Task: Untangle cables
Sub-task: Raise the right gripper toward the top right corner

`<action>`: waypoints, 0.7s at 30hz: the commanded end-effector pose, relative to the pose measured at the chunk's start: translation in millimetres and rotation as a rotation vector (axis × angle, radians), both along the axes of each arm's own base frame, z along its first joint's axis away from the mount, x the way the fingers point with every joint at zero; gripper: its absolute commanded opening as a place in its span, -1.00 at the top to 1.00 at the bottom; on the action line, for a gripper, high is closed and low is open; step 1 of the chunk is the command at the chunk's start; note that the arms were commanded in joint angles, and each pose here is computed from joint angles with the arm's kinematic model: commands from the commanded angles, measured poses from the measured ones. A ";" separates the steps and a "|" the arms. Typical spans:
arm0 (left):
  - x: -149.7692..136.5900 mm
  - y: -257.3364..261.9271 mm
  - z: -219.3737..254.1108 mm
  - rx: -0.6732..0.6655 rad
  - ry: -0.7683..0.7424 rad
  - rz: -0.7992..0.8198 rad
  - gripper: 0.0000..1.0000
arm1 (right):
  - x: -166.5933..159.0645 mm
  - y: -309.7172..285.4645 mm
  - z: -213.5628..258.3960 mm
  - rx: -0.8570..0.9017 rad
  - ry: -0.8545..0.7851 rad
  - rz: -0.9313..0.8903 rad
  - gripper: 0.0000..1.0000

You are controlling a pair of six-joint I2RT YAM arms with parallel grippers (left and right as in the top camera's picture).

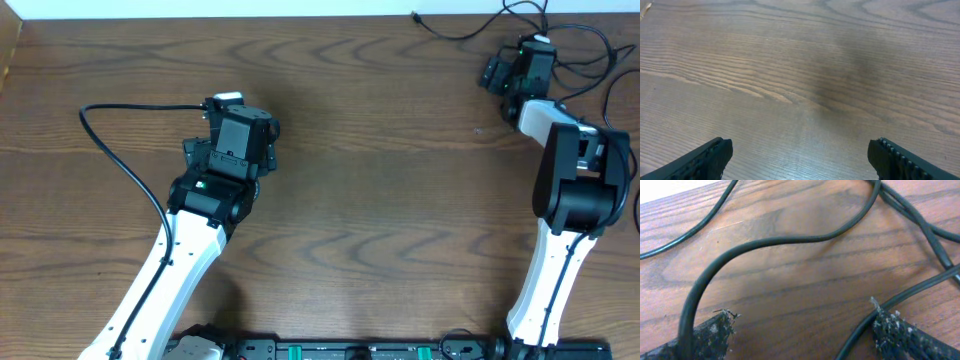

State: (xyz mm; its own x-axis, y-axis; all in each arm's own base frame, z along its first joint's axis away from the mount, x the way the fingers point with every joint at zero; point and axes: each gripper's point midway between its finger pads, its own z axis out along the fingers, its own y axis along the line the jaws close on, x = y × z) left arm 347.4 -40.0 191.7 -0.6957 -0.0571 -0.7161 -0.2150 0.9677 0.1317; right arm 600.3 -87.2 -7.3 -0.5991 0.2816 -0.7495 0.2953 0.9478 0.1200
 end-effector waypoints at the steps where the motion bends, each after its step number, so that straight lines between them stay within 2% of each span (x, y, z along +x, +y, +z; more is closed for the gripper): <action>1: 1.7 3.4 3.2 0.021 -0.007 0.012 -0.83 | -75.2 49.1 -106.6 0.210 0.340 0.109 -0.91; 3: 1.7 3.4 3.2 0.021 -0.007 0.012 -0.83 | -70.7 48.5 -76.7 0.175 0.323 0.149 -0.98; 7: 1.7 3.4 3.2 0.021 -0.007 0.012 -0.83 | -67.6 47.1 -1.2 0.111 0.271 0.202 -0.99; 9: 1.7 3.4 3.2 0.021 -0.007 0.012 -0.83 | -72.4 44.0 58.1 0.062 0.224 0.213 -0.99; 11: 1.7 3.4 3.2 0.021 -0.007 0.012 -0.83 | -84.5 41.4 122.3 0.007 0.164 0.218 -0.99; 21: 1.7 3.4 3.2 0.021 -0.007 0.012 -0.83 | -151.4 49.7 292.2 -0.049 -0.084 0.214 -0.98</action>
